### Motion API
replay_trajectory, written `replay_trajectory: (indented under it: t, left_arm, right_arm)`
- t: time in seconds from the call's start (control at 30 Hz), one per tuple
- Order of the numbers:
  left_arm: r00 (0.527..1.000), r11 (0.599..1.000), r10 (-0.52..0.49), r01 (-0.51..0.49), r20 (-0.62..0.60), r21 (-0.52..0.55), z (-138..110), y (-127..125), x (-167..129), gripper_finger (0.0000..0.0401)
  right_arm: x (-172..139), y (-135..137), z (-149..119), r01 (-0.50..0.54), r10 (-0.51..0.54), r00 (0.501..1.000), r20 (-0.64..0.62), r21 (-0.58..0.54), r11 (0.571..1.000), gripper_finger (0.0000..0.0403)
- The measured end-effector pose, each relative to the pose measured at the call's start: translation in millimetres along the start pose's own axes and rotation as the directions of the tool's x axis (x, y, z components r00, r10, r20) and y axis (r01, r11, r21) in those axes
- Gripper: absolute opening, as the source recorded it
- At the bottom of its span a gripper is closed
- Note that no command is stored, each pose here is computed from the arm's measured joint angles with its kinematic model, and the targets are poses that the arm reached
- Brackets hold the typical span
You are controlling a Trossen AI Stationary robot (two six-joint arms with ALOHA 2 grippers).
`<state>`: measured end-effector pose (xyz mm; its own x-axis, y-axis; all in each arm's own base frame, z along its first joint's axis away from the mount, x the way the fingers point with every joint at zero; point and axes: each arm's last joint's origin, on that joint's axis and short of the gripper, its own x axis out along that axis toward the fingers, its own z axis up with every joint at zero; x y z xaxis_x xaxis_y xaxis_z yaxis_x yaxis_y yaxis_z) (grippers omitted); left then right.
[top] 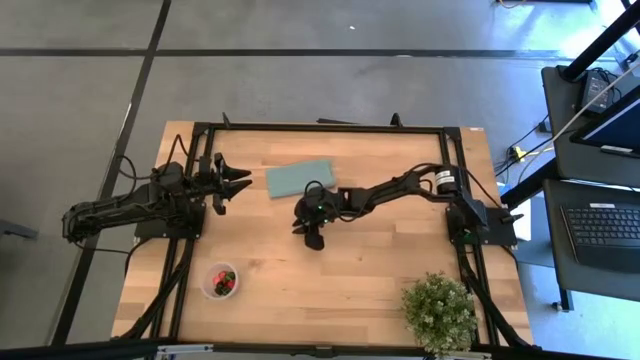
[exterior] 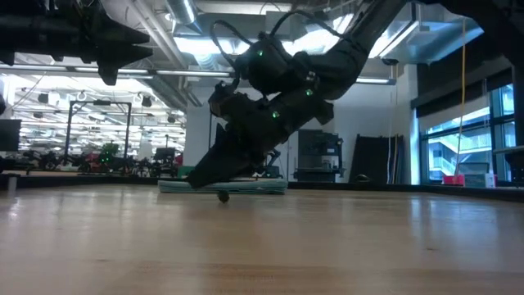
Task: Pick and placing Produce into tupperware
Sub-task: Put the blueberry into the transparent container
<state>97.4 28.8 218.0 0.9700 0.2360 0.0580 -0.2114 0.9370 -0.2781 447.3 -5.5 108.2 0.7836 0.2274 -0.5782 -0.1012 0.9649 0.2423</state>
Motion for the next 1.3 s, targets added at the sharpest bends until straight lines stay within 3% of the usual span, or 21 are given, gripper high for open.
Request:
replay_trajectory:
  t: [0.07,0.13,0.33,0.57,0.73,0.9,1.1,1.3]
  left_arm:
    - [1.0,1.0,0.0,0.0,0.0,0.0,0.0,0.0,0.0,0.0137]
    - [1.0,1.0,-0.002,0.002,0.003,0.001,0.3,-0.1,0.0,0.0137]
    - [1.0,1.0,-0.027,0.027,0.003,0.001,0.8,-1.0,0.0,0.0137]
    - [0.999,0.999,-0.041,0.041,0.019,0.003,2.5,-1.7,-0.1,0.0155]
    - [0.999,0.999,-0.04,0.04,0.036,-0.018,4.2,-1.9,2.4,0.0213]
    - [1.0,0.999,-0.02,0.02,0.004,-0.024,1.3,-0.4,7.8,0.0262]
    - [0.997,0.996,-0.08,0.08,-0.02,0.028,-0.6,-2.5,19.7,0.0278]
    - [0.989,0.985,-0.118,0.128,-0.086,0.115,-12.4,-8.4,41.0,0.0275]
  right_arm:
    - [-7.2,-1.7,12.6,0.039,-0.041,0.999,0.025,0.079,0.996,0.0131]
    - [-19.6,-4.3,31.3,0.043,-0.049,0.997,0.058,0.089,0.995,0.0141]
    - [-96.8,10.4,107.9,0.026,0.005,0.963,0.271,-0.113,0.993,0.0157]
    - [-189.9,18.7,130.4,0.216,-0.182,0.948,0.26,-0.109,0.97,0.0158]
    - [-230.6,29.4,111.7,0.315,-0.287,0.92,0.266,-0.069,0.947,0.0158]
    - [-267.8,37.0,77.4,0.384,-0.376,0.85,0.369,0.057,0.922,0.0158]
    - [-297.3,43.5,27.1,0.393,-0.403,0.786,0.468,0.124,0.911,0.0158]
    - [-309.1,45.2,-17.4,0.384,-0.396,0.775,0.492,0.132,0.914,0.0158]
